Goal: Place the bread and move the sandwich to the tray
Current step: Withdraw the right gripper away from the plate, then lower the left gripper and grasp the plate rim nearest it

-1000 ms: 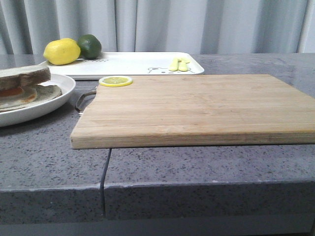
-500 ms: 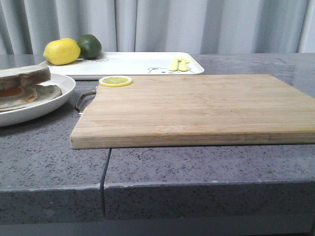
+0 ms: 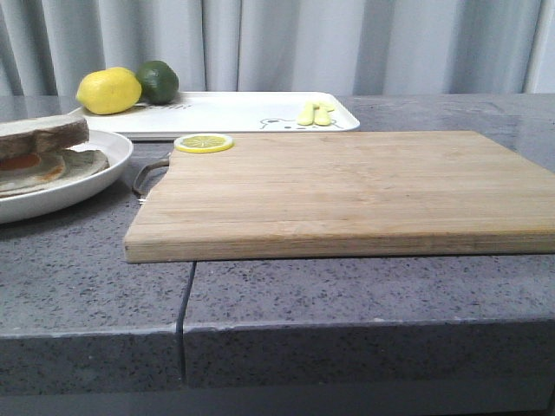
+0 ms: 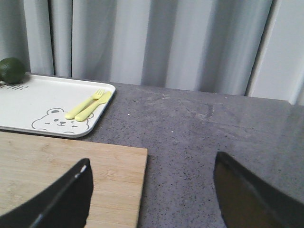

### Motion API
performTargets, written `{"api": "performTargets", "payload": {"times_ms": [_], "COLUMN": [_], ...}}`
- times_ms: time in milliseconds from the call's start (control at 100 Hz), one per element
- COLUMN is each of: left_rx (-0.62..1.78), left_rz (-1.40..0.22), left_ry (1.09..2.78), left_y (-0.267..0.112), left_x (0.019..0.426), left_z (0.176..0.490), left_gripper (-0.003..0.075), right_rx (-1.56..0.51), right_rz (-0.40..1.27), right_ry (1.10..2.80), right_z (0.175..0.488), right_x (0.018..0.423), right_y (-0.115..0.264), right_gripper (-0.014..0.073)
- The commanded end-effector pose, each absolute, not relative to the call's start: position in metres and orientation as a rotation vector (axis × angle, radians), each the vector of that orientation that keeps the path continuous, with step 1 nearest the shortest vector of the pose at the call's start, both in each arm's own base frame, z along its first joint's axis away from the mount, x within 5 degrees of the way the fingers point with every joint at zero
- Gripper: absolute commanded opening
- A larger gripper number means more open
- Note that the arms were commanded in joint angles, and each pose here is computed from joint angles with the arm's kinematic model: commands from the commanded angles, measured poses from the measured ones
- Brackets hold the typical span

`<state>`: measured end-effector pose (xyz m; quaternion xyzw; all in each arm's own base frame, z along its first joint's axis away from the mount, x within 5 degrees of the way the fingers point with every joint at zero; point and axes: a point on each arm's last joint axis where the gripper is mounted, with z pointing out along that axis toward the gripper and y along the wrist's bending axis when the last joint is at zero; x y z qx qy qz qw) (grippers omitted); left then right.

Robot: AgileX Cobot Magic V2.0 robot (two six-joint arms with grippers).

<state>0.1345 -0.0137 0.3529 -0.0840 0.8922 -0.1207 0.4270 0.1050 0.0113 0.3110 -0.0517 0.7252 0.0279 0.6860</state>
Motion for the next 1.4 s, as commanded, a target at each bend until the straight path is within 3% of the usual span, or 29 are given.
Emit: {"api": "performTargets", "payload": {"times_ms": [0, 350, 810, 1390], "left_rx": [-0.225, -0.340, -0.439, -0.516], "left_rz": [-0.290, -0.265, -0.219, -0.252], "left_ry": [2.160, 2.189, 2.172, 2.349], "left_y": [-0.012, -0.001, 0.014, 0.018], "left_x": [0.149, 0.175, 0.178, 0.220], "left_z": [0.362, 0.350, 0.349, 0.309], "left_gripper": [0.0369, 0.0369, 0.0369, 0.0369], "right_rx": [-0.083, -0.082, -0.068, -0.067], "right_rz": [0.040, 0.040, 0.057, 0.057], "right_ry": [1.526, 1.526, 1.527, 1.527], "right_z": [0.327, 0.327, 0.327, 0.327], "right_x": [0.104, 0.104, 0.104, 0.104], "right_y": [0.008, 0.008, 0.008, 0.008], "right_gripper": [0.0531, 0.0531, 0.0531, 0.0531]}}
